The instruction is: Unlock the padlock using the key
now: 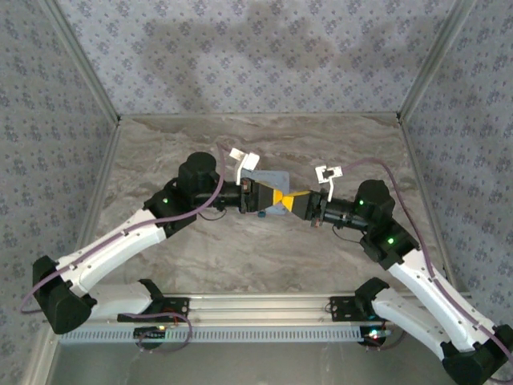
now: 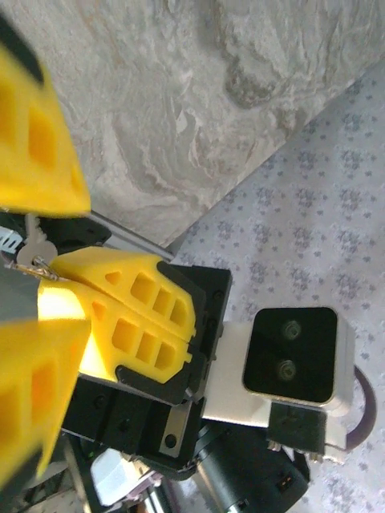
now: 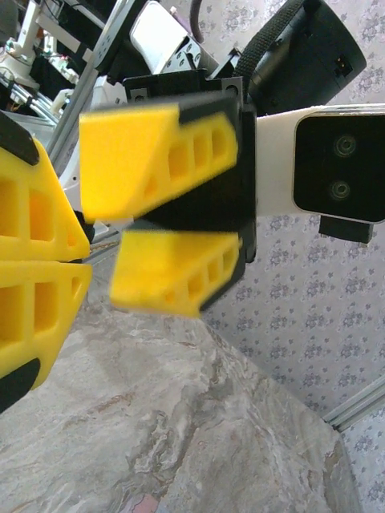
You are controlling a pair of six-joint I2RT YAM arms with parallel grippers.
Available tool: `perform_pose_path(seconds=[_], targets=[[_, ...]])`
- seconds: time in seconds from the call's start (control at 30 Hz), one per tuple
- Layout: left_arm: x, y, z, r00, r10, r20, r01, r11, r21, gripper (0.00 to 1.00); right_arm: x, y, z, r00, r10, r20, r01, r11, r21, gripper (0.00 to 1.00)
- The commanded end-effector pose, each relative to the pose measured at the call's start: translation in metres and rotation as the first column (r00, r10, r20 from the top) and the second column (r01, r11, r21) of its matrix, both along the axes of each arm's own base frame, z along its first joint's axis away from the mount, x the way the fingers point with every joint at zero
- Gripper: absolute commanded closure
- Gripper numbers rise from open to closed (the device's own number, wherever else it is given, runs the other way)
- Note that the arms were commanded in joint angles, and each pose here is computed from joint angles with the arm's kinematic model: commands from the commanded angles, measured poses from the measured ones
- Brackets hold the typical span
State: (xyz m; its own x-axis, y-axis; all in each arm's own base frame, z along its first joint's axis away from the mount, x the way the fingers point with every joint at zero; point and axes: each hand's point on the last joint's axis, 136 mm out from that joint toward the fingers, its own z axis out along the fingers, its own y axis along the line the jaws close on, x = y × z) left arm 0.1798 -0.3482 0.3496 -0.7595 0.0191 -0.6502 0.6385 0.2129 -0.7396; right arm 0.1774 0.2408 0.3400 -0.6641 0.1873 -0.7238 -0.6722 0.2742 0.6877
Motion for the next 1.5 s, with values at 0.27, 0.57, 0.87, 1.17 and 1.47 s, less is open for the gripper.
perform_pose_path(seconds=[0.27,0.57,0.87,1.17,1.47], targets=[[0.031,0.060,-0.094,0.945,0.328,0.010,-0.314,0.895,0.316,0.04,0.079,-0.051,-0.034,0.931,-0.362,0.051,0.364,0.903,-0.227,1.00],[0.057,0.063,-0.192,0.868,0.479,0.133,-0.491,0.784,0.381,0.02,0.181,-0.068,-0.094,0.841,-0.527,0.120,0.516,0.715,-0.472,1.00],[0.086,0.041,-0.233,0.827,0.480,0.291,-0.560,0.745,0.363,0.02,0.257,-0.066,-0.145,0.811,-0.575,0.106,0.518,0.623,-0.586,1.00],[0.099,0.020,-0.269,0.810,0.449,0.378,-0.580,0.707,0.404,0.02,0.299,-0.057,-0.175,0.807,-0.585,0.083,0.496,0.594,-0.634,1.00],[0.109,0.000,-0.282,0.814,0.423,0.397,-0.568,0.721,0.396,0.02,0.310,-0.045,-0.207,0.828,-0.560,0.035,0.431,0.595,-0.679,1.00]])
